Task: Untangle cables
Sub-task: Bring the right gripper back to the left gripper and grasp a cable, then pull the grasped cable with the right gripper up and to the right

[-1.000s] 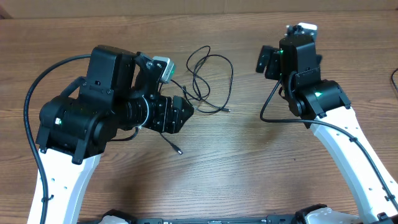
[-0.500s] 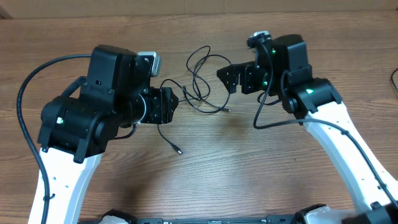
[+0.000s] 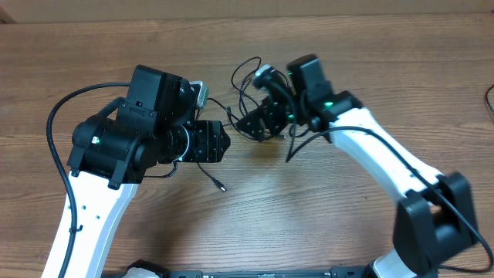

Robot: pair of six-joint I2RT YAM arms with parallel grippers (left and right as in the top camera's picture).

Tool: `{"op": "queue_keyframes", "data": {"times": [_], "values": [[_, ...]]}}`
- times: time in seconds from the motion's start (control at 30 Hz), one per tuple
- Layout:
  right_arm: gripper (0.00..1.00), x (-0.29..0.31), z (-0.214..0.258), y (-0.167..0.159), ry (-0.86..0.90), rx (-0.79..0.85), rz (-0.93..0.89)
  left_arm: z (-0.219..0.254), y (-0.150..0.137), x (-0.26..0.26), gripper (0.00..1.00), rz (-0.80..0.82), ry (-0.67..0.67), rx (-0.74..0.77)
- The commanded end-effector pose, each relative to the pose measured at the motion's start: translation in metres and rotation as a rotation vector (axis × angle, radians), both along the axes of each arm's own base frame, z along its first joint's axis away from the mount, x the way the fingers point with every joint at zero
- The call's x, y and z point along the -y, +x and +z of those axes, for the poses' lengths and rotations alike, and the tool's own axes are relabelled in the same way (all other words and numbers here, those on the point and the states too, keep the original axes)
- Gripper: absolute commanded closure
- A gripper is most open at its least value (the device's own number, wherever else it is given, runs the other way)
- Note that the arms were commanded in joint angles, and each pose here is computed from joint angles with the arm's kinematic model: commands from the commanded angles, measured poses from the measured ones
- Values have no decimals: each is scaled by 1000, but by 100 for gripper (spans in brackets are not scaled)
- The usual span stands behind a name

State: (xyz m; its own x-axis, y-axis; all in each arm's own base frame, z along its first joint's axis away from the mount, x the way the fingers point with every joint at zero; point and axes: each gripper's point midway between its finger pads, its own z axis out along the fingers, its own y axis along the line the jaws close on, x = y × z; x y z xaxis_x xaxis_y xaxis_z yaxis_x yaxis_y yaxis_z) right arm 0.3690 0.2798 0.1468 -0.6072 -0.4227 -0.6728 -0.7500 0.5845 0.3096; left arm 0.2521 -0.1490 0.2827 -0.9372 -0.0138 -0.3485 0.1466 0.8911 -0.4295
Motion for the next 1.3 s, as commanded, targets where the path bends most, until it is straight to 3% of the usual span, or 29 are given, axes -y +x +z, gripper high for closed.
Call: {"op": "queue_keyframes", "data": {"times": [0.0, 0.37, 0.63, 0.7, 0.73, 0.77, 0.8, 0.87, 0.9, 1.1, 1.27], "values": [[0, -9, -22, 9, -80, 78, 33, 3, -3, 3, 34, -47, -15, 21], [3, -18, -27, 46, -81, 213, -33, 3, -3, 3, 33, -64, -9, 31], [6, -17, -61, 49, -121, 163, -37, 4, -2, 3, 32, -63, -10, 37], [17, -17, -75, 48, -126, 126, -51, 5, -1, 4, 31, -63, -12, 42], [37, -17, -81, 48, -127, 111, -57, 5, -1, 4, 30, -63, -12, 43], [67, -17, -85, 49, -126, 96, -68, 5, 0, 4, 30, -63, -13, 45], [81, -17, -88, 49, -125, 88, -72, 5, 0, 4, 30, -63, -14, 48], [92, -18, -90, 50, -117, 81, -86, 6, 2, 5, 29, -63, -17, 55], [96, -19, -89, 51, -114, 86, -86, 7, 2, 5, 30, -63, -18, 59], [96, -19, -80, 60, -89, 113, -105, 7, 4, 5, 29, -63, -19, 64], [96, -13, -35, 81, 21, 156, -209, 7, 3, 4, 28, -60, -11, 62]]}}
